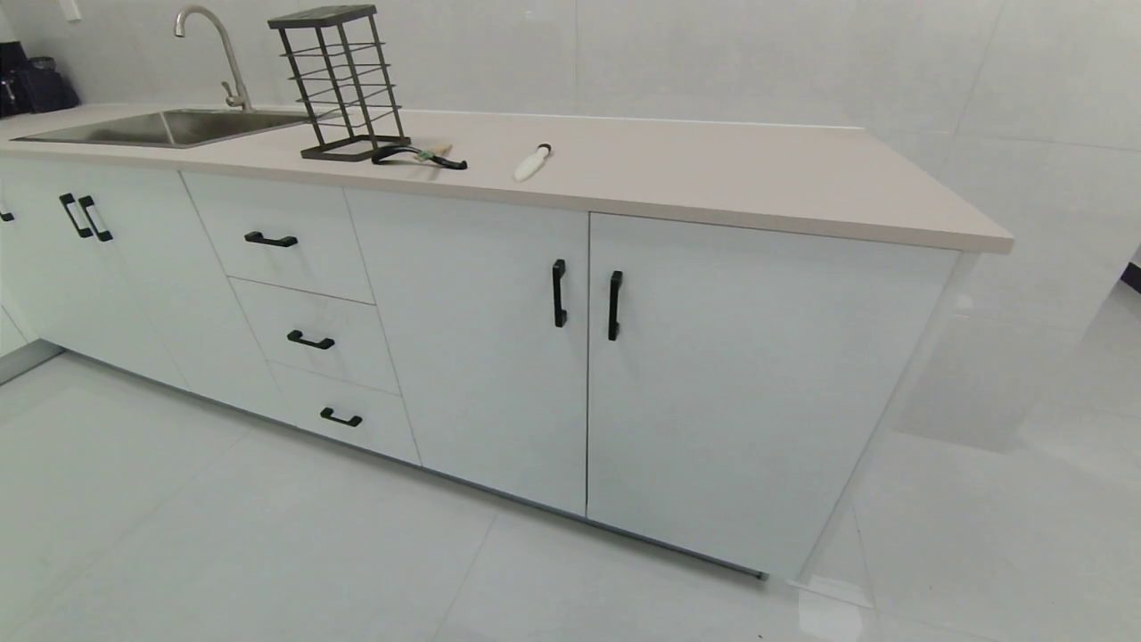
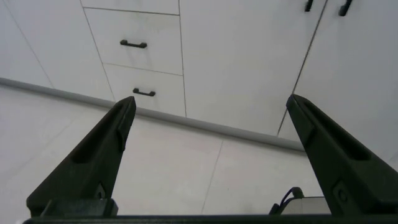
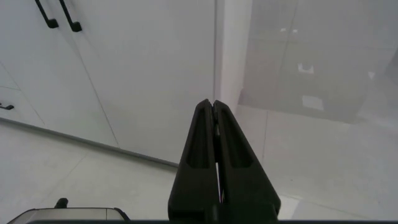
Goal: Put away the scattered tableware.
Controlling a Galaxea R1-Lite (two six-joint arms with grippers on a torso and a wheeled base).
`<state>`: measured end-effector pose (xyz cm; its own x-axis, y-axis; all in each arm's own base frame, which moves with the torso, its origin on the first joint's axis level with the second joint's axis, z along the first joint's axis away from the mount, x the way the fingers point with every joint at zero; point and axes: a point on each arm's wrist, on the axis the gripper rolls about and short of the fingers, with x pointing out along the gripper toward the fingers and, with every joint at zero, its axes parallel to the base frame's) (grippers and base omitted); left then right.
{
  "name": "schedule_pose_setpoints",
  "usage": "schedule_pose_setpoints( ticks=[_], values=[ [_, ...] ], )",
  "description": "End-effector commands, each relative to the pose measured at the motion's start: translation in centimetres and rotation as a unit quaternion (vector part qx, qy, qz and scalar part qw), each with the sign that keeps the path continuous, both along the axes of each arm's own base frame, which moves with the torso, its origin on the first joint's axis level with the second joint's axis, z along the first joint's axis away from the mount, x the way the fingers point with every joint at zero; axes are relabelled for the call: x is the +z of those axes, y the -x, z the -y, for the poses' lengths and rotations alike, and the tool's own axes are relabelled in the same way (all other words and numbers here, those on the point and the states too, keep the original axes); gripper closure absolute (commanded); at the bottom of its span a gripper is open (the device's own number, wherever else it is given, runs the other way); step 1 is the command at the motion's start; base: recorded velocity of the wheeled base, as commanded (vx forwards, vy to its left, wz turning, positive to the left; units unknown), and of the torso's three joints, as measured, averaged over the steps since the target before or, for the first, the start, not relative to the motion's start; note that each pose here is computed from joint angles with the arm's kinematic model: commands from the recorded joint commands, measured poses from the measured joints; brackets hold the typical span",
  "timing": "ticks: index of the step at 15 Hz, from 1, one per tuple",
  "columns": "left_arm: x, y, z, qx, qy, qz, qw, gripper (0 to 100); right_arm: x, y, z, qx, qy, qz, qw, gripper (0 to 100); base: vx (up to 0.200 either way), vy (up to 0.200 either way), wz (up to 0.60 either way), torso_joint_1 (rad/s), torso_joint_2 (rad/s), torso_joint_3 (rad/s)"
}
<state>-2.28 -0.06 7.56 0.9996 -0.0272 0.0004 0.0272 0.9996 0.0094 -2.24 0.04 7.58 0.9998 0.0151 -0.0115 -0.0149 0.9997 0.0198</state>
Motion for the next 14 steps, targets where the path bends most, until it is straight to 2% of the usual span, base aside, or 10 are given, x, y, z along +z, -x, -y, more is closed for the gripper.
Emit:
schedule_pose_setpoints(
  ticks=[1,3,14],
  values=[
    [0.01,0.0,0.0,0.0,0.0,0.001,1.0,0,0.02,-0.03,0.0,0.0,0.0,-0.002,1.0,100,0.2,0.2,0.0,0.002,0.0,-0.002],
    [0.01,0.0,0.0,0.0,0.0,0.001,1.0,0,0.02,-0.03,0.0,0.0,0.0,-0.002,1.0,100,0.2,0.2,0.0,0.002,0.0,0.002],
    [0.01,0.0,0.0,0.0,0.002,0.001,1.0,0,0.02,-0.03,0.0,-0.001,0.0,-0.002,1.0,100,0.0,0.2,0.0,0.003,0.0,0.003]
  ],
)
